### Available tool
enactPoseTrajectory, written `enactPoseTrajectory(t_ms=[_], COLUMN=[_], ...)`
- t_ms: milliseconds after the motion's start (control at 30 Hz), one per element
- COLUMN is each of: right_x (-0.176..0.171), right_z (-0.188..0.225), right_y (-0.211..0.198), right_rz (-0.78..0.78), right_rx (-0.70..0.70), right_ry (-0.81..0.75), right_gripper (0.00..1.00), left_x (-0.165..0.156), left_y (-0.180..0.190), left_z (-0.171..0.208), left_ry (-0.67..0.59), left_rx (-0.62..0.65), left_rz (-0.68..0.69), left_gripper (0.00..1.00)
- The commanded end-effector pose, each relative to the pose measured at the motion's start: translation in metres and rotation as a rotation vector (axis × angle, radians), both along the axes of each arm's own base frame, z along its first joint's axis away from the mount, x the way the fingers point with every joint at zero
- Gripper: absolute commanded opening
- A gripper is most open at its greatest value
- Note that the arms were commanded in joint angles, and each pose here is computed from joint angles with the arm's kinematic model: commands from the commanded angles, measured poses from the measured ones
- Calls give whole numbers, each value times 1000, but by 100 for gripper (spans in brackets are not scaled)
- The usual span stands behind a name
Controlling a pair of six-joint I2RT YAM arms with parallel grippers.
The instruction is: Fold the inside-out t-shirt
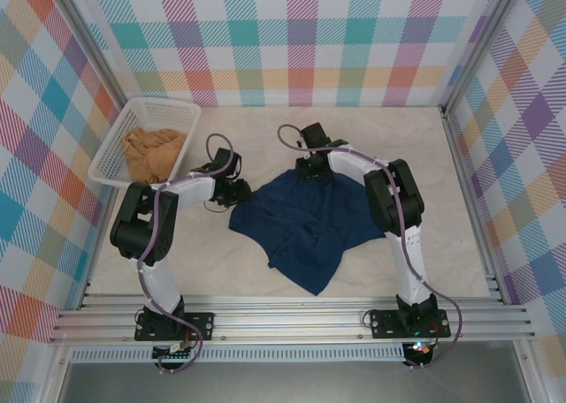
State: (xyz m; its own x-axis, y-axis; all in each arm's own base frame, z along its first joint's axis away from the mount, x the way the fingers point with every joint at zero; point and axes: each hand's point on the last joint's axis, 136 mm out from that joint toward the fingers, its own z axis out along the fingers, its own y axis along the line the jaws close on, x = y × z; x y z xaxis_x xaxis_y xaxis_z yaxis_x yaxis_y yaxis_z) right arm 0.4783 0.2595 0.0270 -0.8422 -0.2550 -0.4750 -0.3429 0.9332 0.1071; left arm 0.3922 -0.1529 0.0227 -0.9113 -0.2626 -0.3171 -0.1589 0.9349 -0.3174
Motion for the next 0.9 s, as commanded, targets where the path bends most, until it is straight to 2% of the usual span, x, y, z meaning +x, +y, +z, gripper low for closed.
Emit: enactPoseTrajectory(t_ms=[0,67,100,167,267,333,400,500,600,667,767,867], right_x=[11,27,36,52,57,45,22,-30,-103,-147,-203,-240], right_z=[12,42,61,113,200,246,289,317,297,251,159,93], right_y=[-5,-5,-6,-10,-16,-18,-19,-17,-23,-28,-43,-74], right_rz=[16,21,22,26,56,88,128,210,245,236,166,26], right_rx=[-28,-7,8,63,155,209,270,395,534,558,495,414], right_ry=[-41,-122,-169,-272,-429,-499,-561,-574,-499,-387,-164,-7], right_gripper=[11,1,0,0,0,0,0,0,0,3,16,38], left_x=[14,34,44,68,86,83,66,28,-8,-26,-42,-49], left_y=[-35,-39,-41,-47,-49,-46,-44,-39,-33,-32,-28,-31], left_z=[-9,10,24,69,160,218,274,318,315,296,257,219], left_ry=[-22,-83,-115,-217,-432,-561,-686,-797,-807,-784,-721,-645], left_rx=[-124,-140,-156,-201,-227,-245,-291,-349,-356,-357,-328,-309], left_rz=[-62,-59,-60,-70,-94,-105,-128,-146,-137,-143,-132,-145], left_gripper=[18,3,0,0,0,0,0,0,0,0,0,2])
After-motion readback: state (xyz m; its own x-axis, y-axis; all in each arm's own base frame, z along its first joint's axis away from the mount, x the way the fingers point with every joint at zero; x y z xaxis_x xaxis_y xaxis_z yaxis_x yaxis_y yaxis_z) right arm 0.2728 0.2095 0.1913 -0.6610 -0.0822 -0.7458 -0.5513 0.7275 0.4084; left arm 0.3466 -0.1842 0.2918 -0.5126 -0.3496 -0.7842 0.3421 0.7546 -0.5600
